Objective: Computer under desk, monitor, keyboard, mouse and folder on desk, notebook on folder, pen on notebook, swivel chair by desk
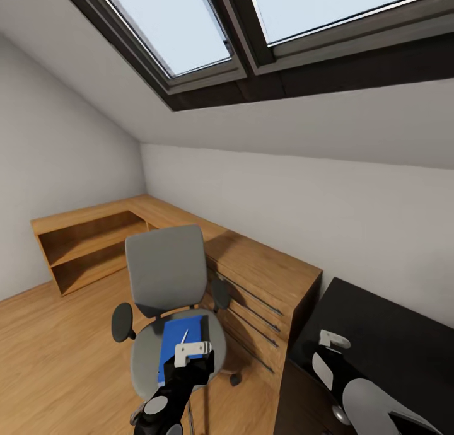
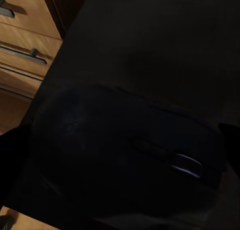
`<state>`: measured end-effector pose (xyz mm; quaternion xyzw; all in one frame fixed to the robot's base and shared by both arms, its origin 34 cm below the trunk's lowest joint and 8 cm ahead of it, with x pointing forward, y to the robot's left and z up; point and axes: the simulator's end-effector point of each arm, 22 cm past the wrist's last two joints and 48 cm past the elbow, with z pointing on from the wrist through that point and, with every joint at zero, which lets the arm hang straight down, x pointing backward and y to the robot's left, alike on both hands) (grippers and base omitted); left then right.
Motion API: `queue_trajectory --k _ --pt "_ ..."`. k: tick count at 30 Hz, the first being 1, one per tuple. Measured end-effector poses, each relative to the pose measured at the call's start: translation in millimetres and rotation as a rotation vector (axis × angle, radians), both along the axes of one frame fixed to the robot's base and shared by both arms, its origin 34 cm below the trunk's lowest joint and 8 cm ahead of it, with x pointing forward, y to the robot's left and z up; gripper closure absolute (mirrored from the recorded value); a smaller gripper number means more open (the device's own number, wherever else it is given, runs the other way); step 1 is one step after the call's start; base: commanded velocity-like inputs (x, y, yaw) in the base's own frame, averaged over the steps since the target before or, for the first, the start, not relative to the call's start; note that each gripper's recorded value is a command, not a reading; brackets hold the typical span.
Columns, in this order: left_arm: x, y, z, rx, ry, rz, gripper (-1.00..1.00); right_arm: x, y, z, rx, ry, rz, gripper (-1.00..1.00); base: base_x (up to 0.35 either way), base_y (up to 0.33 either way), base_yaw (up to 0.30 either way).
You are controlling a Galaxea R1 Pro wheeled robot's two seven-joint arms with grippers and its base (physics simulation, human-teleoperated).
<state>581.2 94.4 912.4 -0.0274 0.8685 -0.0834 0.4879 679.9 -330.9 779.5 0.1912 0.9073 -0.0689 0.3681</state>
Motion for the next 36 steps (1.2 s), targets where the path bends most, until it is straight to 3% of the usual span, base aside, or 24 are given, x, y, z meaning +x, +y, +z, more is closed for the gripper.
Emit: queue_trajectory --k 21,36 --pt "3.8 0.0 -25.9 0.0 -0.001 0.0 -1.0 6.6 4.3 -23.9 0.006 -0.011 0.004 1.0 0.0 0.0 0.033" --pt "3.5 1.3 -28.0 0.001 0.003 -0.001 -1.0 7.1 4.4 -23.5 0.005 -0.013 0.005 1.0 0.0 0.0 0.0"
